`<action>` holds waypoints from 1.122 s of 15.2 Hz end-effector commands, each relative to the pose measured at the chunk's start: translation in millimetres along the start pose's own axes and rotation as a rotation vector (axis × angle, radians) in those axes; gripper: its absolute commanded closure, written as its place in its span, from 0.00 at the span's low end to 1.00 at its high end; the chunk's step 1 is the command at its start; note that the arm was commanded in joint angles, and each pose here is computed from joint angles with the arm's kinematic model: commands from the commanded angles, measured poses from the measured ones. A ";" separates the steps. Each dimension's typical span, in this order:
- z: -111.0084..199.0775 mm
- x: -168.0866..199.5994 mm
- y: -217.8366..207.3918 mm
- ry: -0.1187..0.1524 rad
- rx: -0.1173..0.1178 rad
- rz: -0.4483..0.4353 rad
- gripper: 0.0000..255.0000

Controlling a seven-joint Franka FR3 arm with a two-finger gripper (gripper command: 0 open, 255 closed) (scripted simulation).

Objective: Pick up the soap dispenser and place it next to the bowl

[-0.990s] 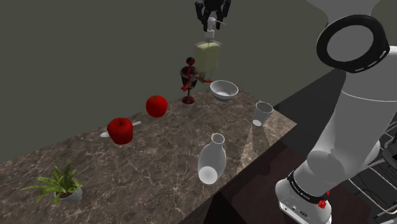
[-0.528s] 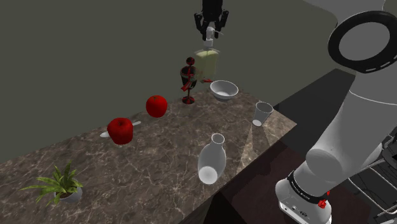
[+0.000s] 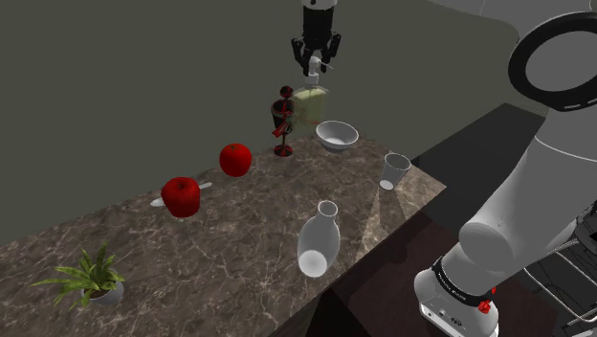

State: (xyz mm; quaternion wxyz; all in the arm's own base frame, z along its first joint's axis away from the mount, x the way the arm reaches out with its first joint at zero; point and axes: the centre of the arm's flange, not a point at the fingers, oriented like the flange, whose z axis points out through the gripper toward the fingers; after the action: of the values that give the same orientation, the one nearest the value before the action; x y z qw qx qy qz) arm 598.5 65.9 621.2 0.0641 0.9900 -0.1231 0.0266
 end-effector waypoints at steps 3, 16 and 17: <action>21.4 -1.0 -2.7 0.001 0.000 0.000 1.00; 89.4 -5.7 -11.0 0.001 0.000 0.000 1.00; 94.6 -6.1 -11.6 0.001 0.000 0.000 1.00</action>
State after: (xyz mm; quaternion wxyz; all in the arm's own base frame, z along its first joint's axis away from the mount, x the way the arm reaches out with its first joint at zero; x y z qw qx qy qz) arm 599.6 66.5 531.0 0.0640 0.9900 -0.1232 0.0266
